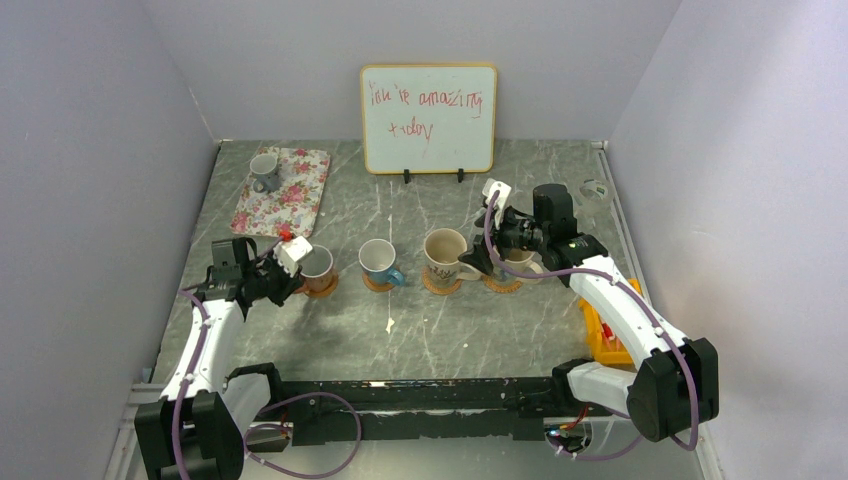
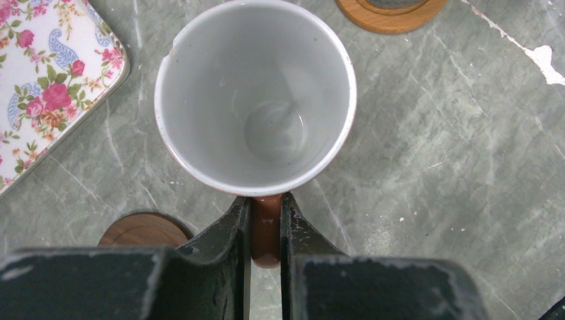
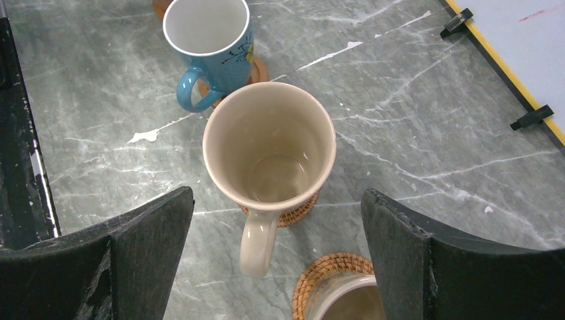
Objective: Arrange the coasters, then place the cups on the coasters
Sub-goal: Place the cup on the coaster.
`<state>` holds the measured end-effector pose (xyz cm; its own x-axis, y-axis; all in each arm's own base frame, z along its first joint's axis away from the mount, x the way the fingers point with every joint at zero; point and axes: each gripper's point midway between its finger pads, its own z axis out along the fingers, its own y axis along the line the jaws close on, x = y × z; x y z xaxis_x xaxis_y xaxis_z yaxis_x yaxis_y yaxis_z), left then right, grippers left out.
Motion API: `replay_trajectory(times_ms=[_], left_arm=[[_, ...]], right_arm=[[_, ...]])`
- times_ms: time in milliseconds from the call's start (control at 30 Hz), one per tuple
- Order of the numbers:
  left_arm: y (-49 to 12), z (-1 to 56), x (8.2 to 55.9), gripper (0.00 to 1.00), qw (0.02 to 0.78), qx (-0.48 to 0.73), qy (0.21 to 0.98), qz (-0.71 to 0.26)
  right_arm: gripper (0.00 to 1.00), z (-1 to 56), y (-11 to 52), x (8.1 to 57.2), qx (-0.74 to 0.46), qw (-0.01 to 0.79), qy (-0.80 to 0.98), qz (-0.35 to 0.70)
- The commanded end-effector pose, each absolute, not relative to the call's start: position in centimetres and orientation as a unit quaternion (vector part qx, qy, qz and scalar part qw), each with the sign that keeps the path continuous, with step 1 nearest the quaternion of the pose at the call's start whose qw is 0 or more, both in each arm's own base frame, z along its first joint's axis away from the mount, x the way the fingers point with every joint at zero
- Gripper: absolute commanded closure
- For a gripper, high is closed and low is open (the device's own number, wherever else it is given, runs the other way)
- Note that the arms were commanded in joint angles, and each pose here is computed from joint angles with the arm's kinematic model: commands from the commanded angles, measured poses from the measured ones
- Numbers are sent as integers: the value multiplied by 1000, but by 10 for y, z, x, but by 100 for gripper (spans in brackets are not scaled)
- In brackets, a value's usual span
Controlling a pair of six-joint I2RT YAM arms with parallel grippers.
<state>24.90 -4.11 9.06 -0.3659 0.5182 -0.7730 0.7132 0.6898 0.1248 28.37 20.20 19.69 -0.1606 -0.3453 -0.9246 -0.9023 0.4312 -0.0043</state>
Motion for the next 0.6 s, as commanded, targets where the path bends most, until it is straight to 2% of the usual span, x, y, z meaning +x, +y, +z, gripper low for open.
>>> replay_trajectory(times_ms=[0, 400, 567], left_arm=[[-47, 110, 255, 88, 440, 396, 797, -120], [-44, 109, 252, 68, 434, 397, 801, -113], [-39, 109, 259, 67, 448, 379, 804, -96]], right_arm=[[0, 210, 205, 287, -452, 489, 686, 294], [0, 211, 205, 286, -451, 490, 685, 294], [0, 211, 205, 286, -452, 490, 685, 295]])
